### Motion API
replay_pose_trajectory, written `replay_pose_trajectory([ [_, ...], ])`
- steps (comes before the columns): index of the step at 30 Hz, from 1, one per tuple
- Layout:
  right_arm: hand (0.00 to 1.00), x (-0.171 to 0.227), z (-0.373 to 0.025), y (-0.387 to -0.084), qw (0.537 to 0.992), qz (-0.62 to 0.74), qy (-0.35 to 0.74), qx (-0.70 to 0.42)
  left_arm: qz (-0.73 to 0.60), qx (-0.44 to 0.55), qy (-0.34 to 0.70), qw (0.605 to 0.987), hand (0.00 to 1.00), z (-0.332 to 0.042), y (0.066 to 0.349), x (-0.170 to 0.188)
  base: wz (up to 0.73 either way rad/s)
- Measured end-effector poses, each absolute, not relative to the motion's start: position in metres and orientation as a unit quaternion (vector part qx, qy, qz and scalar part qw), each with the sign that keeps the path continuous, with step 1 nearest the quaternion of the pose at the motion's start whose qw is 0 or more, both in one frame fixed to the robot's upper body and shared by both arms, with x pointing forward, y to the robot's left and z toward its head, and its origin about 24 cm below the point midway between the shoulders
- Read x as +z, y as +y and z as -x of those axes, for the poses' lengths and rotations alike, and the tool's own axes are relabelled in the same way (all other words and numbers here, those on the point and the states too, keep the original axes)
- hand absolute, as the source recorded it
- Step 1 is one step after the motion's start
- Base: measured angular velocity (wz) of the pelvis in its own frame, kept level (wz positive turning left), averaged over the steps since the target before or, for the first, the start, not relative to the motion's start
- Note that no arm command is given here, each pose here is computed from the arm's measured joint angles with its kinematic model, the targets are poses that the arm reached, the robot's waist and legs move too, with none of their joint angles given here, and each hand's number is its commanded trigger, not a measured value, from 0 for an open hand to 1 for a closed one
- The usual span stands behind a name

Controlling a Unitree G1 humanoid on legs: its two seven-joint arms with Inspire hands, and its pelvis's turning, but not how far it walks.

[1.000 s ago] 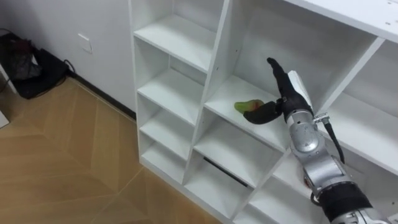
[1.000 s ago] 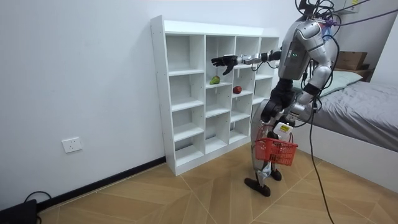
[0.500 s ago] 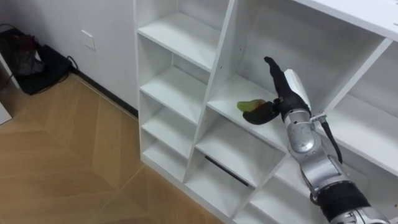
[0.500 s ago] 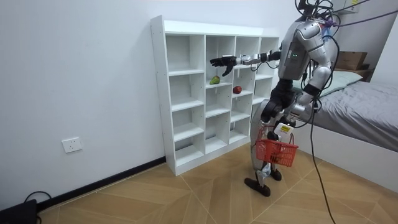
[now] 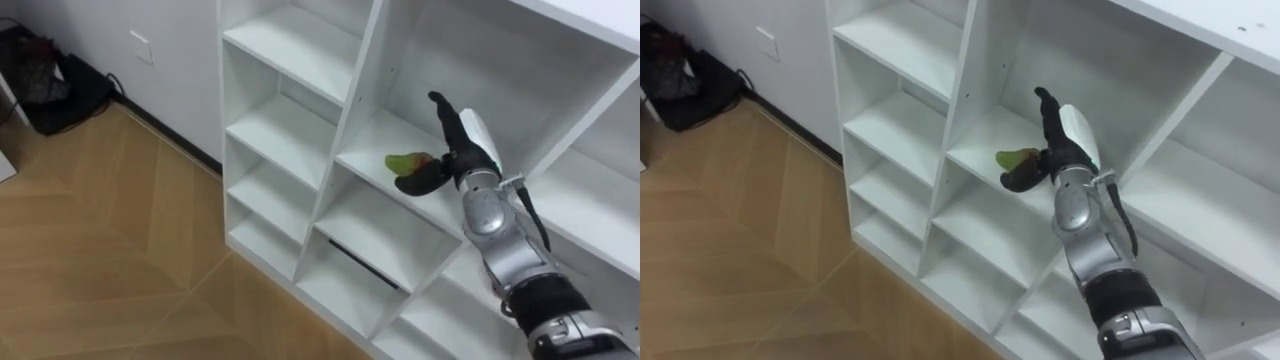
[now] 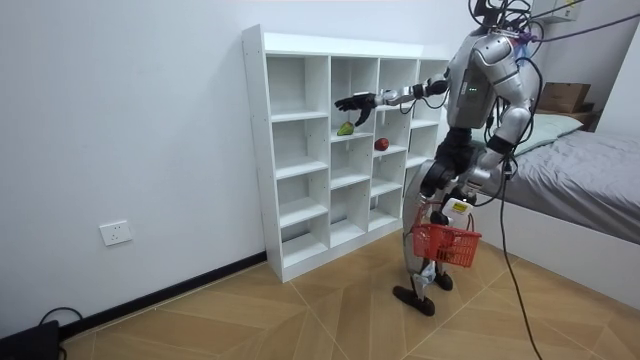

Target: Collect fruits from the closet

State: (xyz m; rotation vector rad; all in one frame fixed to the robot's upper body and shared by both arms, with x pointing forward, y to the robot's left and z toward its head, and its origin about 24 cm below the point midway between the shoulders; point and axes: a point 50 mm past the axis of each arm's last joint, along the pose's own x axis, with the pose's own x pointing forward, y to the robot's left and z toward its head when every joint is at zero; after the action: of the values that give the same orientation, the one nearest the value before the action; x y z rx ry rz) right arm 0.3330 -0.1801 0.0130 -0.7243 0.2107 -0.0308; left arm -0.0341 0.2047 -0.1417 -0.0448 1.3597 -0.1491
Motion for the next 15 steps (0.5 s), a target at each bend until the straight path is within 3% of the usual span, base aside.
replay_pose_trajectory([
  [15, 0.0, 0.001, -0.332, -0.194, 0.935, 0.317, 0.151, -0.044, 0.011, -0.075, 0.607, 0.791, 1.0, 0.009, 0.206, -0.143, 0.0],
])
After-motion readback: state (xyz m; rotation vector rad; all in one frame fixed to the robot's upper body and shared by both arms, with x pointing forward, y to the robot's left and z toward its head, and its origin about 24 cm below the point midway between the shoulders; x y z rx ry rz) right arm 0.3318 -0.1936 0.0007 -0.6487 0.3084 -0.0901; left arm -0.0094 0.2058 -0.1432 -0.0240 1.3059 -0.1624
